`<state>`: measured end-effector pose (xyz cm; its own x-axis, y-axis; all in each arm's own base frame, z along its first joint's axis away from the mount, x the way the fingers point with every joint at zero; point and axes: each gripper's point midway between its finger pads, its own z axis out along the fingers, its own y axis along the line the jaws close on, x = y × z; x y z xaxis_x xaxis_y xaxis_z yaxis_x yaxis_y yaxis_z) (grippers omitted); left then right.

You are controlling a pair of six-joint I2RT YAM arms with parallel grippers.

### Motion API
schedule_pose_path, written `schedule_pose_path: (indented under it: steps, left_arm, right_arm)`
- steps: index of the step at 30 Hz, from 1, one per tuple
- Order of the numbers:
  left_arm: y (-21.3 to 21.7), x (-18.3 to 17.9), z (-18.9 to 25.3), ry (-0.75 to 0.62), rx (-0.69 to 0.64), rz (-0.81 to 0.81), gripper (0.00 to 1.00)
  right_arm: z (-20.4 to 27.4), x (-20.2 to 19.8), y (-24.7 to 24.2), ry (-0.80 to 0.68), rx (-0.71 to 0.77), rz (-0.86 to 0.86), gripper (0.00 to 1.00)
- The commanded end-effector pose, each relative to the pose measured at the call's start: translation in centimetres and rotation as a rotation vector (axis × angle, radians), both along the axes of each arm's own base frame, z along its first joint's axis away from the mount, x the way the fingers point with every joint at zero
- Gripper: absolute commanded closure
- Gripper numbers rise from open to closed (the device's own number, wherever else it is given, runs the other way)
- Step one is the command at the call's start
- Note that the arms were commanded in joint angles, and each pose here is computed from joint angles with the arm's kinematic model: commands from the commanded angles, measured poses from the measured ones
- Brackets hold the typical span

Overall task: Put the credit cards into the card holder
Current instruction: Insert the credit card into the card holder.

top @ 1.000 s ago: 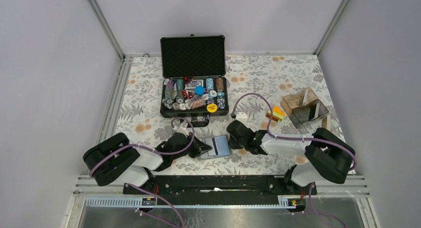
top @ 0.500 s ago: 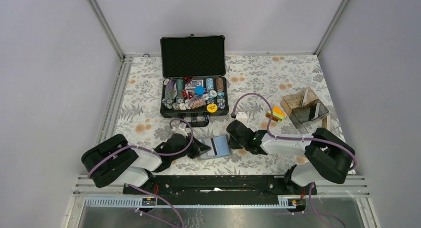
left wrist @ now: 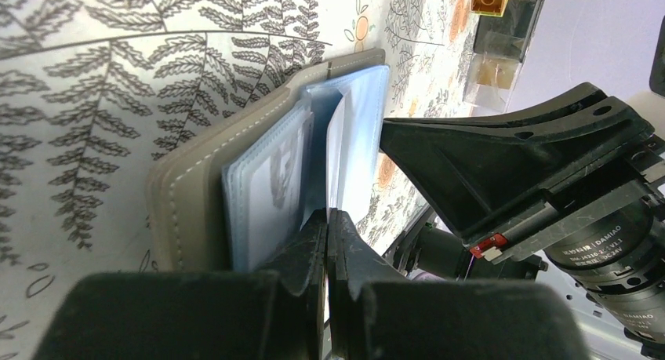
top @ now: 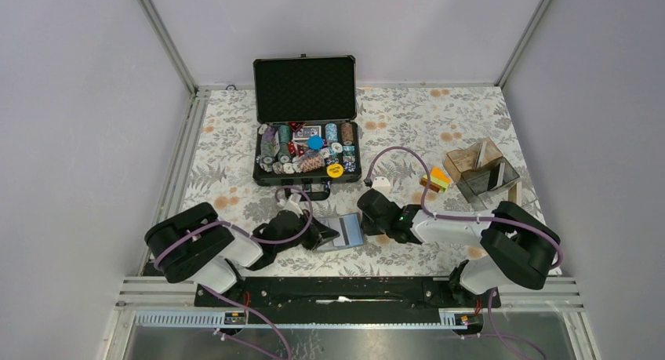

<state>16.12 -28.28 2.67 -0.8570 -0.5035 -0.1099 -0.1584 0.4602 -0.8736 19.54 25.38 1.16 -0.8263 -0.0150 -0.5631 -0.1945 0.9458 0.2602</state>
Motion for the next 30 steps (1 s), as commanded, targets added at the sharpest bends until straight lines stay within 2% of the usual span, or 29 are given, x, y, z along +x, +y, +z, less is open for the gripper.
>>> schedule_pose_path:
  steps: [1,5,8,11,20,27,30]
  left_arm:
    - [-1.1,0.0,0.2,-0.004,-0.012,-0.028,1.00]
    - [-1.2,-0.2,0.2,-0.005,-0.018,-0.038,0.98]
    - [-1.1,-0.2,0.2,-0.009,-0.007,-0.041,0.83]
    - [-1.3,-0.2,-0.2,-0.009,0.041,-0.075,0.73]
    - [-0.7,0.8,-0.1,-0.075,0.237,-0.123,0.62]
    - [0.7,1.2,0.4,-0.108,0.344,-0.122,0.49]
    - [1.0,1.4,1.1,-0.126,0.370,-0.126,0.46]
  right_arm:
    - [-0.7,-0.4,0.1,0.025,-0.031,0.006,0.90]
    - [-0.6,-0.4,0.0,0.025,-0.033,0.005,0.90]
    - [-0.5,-0.3,-0.1,0.021,-0.035,0.003,0.90]
    - [-0.5,-0.4,-0.2,0.019,-0.036,0.002,0.90]
    - [-0.2,-0.3,-0.2,0.010,-0.038,0.011,0.90]
    - [0.1,-0.1,-0.7,-0.004,-0.047,-0.001,0.91]
    - [0.1,-0.2,-0.7,-0.005,-0.047,0.000,0.91]
